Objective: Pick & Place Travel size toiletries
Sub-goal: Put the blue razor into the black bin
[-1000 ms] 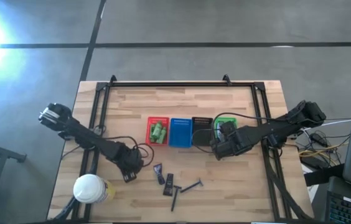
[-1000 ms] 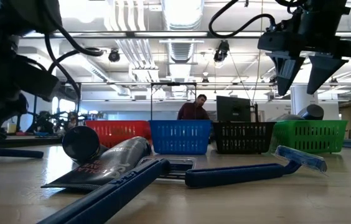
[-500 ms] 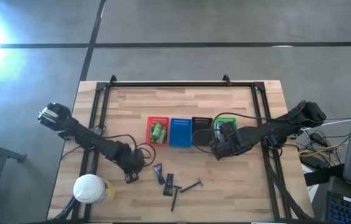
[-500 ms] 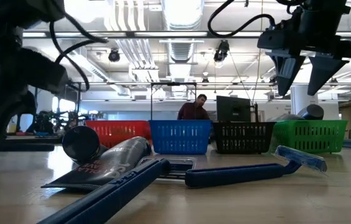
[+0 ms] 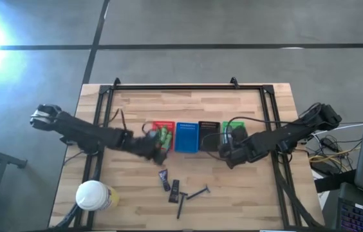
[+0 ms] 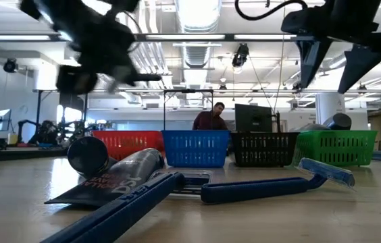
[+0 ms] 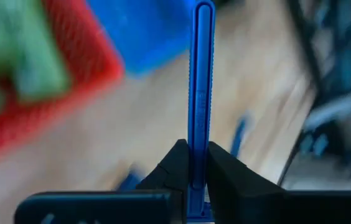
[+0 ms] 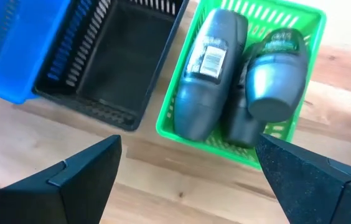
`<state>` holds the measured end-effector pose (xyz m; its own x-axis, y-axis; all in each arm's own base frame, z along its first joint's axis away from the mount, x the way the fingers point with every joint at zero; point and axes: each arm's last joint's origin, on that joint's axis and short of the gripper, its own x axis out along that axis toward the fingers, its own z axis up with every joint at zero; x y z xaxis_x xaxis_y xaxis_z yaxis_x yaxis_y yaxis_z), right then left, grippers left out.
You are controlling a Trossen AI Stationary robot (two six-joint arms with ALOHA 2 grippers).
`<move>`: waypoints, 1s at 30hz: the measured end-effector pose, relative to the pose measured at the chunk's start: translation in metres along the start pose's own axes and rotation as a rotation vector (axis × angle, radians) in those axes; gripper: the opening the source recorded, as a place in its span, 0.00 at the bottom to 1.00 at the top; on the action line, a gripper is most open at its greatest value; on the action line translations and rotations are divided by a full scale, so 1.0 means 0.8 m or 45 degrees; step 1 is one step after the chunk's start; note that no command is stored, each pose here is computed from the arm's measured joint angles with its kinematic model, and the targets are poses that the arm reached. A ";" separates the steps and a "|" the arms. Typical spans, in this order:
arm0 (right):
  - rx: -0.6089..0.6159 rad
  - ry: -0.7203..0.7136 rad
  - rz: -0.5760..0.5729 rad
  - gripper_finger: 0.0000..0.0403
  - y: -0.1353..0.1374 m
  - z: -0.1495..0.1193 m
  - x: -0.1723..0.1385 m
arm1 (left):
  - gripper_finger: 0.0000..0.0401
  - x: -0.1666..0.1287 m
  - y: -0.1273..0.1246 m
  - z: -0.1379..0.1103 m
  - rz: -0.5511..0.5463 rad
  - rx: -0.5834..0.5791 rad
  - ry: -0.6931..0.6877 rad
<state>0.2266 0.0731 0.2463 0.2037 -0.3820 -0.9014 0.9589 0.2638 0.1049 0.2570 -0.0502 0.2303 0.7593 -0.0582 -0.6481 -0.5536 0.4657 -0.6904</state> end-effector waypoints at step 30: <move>0.106 -0.093 0.530 0.91 0.033 0.017 -0.026 | 0.09 0.060 -0.018 0.091 -0.218 0.177 -0.145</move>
<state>0.2500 0.0763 0.2736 0.5871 -0.3205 -0.7434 0.8041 0.3376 0.4894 0.3265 0.0042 0.2323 0.8759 -0.0507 -0.4798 -0.3671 0.5753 -0.7309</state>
